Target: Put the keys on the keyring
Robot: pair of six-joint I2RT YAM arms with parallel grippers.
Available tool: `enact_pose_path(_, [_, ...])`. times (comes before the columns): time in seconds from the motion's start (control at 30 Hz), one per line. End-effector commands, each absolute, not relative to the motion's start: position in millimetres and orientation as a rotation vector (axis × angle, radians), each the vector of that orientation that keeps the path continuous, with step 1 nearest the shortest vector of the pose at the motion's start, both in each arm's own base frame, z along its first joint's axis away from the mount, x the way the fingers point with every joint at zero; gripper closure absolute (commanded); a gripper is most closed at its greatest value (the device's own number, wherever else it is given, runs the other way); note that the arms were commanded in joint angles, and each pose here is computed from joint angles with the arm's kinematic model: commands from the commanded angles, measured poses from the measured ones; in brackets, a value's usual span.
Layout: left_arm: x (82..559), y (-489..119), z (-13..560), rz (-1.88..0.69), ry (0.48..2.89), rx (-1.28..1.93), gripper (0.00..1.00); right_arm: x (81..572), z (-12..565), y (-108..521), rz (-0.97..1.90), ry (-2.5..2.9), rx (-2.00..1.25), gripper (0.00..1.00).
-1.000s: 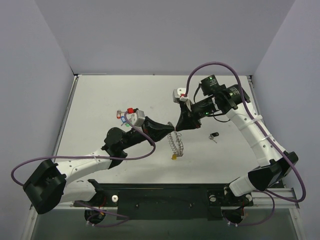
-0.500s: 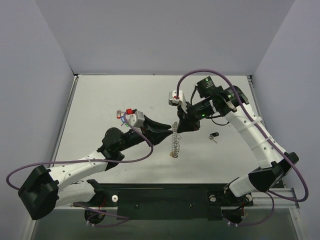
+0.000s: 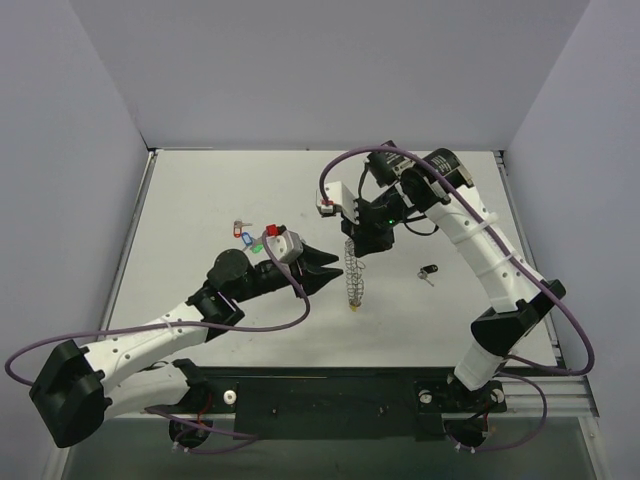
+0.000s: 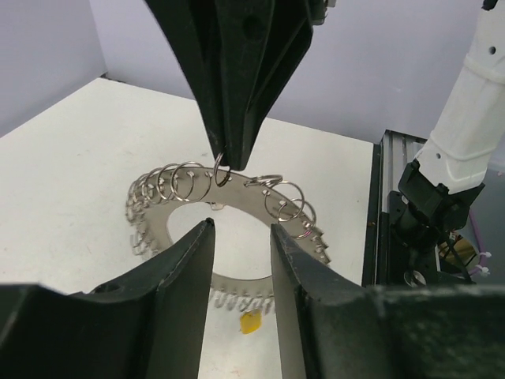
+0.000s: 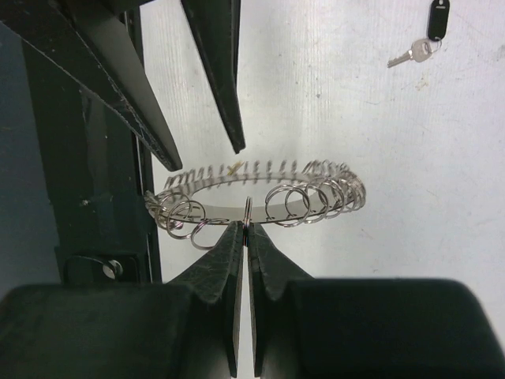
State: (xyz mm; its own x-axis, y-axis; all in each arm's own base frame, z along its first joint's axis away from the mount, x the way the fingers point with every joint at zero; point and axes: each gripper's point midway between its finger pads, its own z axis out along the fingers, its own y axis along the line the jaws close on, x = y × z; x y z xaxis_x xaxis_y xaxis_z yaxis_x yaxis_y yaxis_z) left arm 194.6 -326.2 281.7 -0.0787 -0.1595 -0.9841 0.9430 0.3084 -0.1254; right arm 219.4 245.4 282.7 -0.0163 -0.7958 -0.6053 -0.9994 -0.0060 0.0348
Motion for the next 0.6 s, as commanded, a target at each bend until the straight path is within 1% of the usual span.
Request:
enact_pose_path(0.0, [193,-337,312,-1.088,1.161,0.864,0.6,174,271,199,0.629,2.081,-2.036,1.0])
enact_pose_path(0.2, [201,-343,316,-1.087,1.114,0.809,0.66,174,268,200,0.636,2.092,-2.042,1.0])
enact_pose_path(0.57, [211,-353,314,-1.072,1.1,0.788,0.66,170,269,204,0.686,2.058,-2.055,1.0])
